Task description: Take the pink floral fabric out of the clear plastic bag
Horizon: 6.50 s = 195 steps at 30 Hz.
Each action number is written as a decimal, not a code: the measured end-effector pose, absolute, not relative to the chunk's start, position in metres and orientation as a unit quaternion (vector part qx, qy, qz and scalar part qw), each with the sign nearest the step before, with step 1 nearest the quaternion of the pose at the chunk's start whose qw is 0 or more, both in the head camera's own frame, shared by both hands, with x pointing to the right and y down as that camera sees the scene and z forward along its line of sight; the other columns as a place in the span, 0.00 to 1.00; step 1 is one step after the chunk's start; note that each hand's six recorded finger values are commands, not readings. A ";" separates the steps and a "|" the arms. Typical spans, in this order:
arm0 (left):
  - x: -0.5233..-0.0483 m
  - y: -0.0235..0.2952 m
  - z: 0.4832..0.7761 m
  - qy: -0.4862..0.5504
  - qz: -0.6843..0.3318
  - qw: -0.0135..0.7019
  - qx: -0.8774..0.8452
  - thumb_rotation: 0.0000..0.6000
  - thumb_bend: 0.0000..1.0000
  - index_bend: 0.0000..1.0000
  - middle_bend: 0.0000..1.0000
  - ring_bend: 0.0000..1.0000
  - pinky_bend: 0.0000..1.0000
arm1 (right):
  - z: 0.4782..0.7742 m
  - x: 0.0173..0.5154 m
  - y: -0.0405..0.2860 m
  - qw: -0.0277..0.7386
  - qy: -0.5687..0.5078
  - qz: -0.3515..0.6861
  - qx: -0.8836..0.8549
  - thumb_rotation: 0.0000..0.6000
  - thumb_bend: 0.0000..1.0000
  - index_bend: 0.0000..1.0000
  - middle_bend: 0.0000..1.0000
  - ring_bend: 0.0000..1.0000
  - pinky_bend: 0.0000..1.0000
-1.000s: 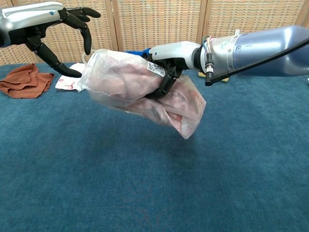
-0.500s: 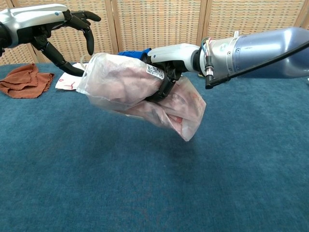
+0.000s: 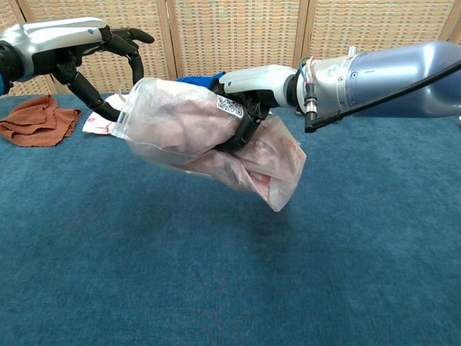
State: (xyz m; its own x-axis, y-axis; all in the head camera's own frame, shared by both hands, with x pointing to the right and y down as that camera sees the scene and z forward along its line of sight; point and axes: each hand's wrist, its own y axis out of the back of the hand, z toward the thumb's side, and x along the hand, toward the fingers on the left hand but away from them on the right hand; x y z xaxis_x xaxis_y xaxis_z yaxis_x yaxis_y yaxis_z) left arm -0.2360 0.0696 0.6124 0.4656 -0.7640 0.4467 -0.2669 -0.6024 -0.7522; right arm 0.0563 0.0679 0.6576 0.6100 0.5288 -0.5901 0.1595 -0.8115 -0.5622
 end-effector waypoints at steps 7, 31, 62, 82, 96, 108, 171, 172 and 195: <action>-0.231 0.067 0.615 0.329 -0.401 0.307 -0.798 1.00 0.18 0.53 0.00 0.00 0.00 | 0.659 0.057 0.071 0.234 -0.193 0.397 -0.867 1.00 1.00 0.56 0.63 0.60 0.66; -0.212 0.071 0.622 0.320 -0.394 0.320 -0.800 1.00 0.18 0.53 0.00 0.00 0.00 | 0.654 0.054 0.068 0.229 -0.197 0.392 -0.869 1.00 1.00 0.56 0.64 0.60 0.66; -0.196 0.073 0.636 0.312 -0.367 0.346 -0.805 1.00 0.67 0.75 0.00 0.00 0.00 | 0.651 0.056 0.070 0.230 -0.197 0.394 -0.868 1.00 1.00 0.57 0.64 0.60 0.66; -0.172 0.058 0.666 0.336 -0.387 0.288 -0.809 1.00 0.67 0.75 0.00 0.00 0.00 | 0.658 0.107 0.060 0.324 -0.192 0.450 -0.810 1.00 0.00 0.00 0.00 0.00 0.00; -0.147 0.044 0.645 0.356 -0.357 0.287 -0.814 1.00 0.67 0.75 0.00 0.00 0.00 | 0.656 0.220 0.085 0.420 -0.148 0.523 -0.727 1.00 0.00 0.00 0.04 0.00 0.02; -0.121 0.032 0.615 0.377 -0.321 0.292 -0.818 1.00 0.67 0.75 0.00 0.00 0.00 | 0.656 0.241 0.116 0.516 -0.074 0.490 -0.698 1.00 0.16 0.18 0.19 0.09 0.15; -0.095 0.041 0.638 0.357 -0.363 0.249 -0.824 1.00 0.67 0.76 0.00 0.00 0.00 | 0.706 0.151 0.165 0.778 0.120 0.254 -0.562 1.00 0.29 0.35 0.91 0.93 1.00; -0.095 0.041 0.638 0.357 -0.362 0.250 -0.824 1.00 0.67 0.76 0.00 0.00 0.00 | 0.708 0.151 0.166 0.777 0.121 0.254 -0.563 1.00 0.29 0.35 0.91 0.93 1.00; -0.088 0.040 0.640 0.355 -0.358 0.252 -0.826 1.00 0.67 0.76 0.00 0.00 0.00 | 0.703 0.140 0.186 0.784 0.115 0.213 -0.571 1.00 0.29 0.36 0.91 0.93 1.00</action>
State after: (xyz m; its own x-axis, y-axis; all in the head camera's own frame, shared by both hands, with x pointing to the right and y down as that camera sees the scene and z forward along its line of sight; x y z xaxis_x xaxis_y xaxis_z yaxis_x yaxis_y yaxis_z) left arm -0.0879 0.0405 0.6400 0.4910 -0.7672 0.4128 -0.4069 -0.6209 -0.6700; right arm 0.1397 0.1855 0.7027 0.8829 0.2027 -0.4236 -0.4654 0.2561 -0.8472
